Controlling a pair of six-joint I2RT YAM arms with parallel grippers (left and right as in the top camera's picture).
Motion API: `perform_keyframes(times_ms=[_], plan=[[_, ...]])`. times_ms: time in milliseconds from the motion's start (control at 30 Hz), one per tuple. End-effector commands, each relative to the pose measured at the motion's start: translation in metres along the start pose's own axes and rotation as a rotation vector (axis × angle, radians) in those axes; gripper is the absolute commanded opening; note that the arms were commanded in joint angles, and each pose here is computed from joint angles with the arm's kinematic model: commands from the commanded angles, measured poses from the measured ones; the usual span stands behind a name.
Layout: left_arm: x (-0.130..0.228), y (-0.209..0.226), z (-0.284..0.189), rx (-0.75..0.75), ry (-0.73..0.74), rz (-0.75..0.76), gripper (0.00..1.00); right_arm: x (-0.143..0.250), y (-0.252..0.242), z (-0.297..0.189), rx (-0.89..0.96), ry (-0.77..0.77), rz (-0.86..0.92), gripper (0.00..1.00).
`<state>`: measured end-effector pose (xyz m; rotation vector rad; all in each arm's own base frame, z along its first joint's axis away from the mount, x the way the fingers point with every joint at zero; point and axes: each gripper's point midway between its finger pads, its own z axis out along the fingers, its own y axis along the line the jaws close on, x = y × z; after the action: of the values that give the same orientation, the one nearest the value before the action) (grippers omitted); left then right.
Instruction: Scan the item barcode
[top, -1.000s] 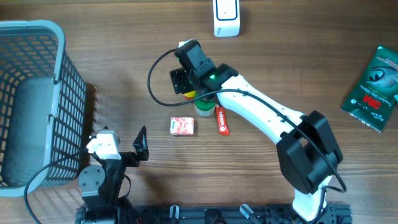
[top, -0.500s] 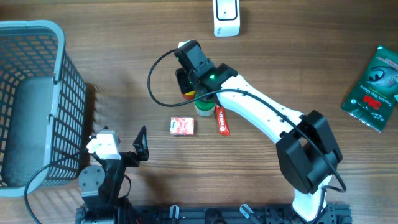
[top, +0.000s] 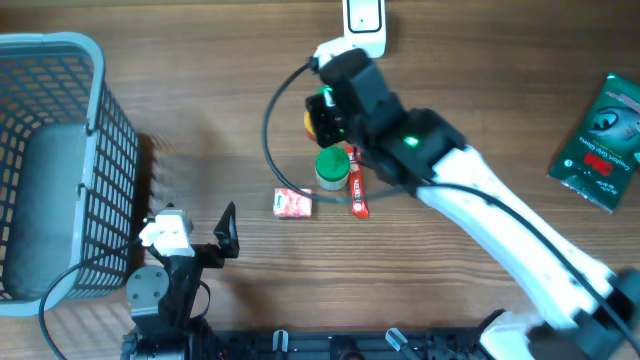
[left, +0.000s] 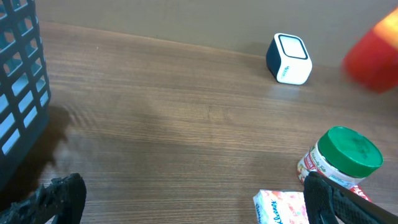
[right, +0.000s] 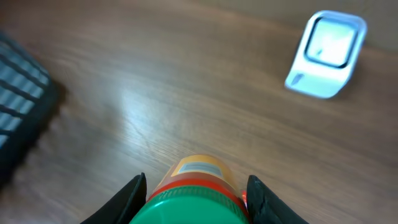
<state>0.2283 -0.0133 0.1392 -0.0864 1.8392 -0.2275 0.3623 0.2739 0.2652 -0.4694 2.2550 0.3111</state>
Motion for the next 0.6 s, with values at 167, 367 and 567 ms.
perform_keyframes(times_ms=[167,367,567], plan=[[0.003,0.001,0.001,-0.003,0.004,0.020,1.00,0.026,-0.077,-0.060,0.308,0.056,0.197,0.30],[0.003,0.001,0.001,-0.003,0.004,0.020,1.00,0.056,-0.113,-0.052,0.462,0.099,0.534,0.32],[0.003,0.001,0.001,-0.003,0.004,0.020,1.00,0.110,-0.158,-0.029,0.733,0.052,0.944,0.32]])
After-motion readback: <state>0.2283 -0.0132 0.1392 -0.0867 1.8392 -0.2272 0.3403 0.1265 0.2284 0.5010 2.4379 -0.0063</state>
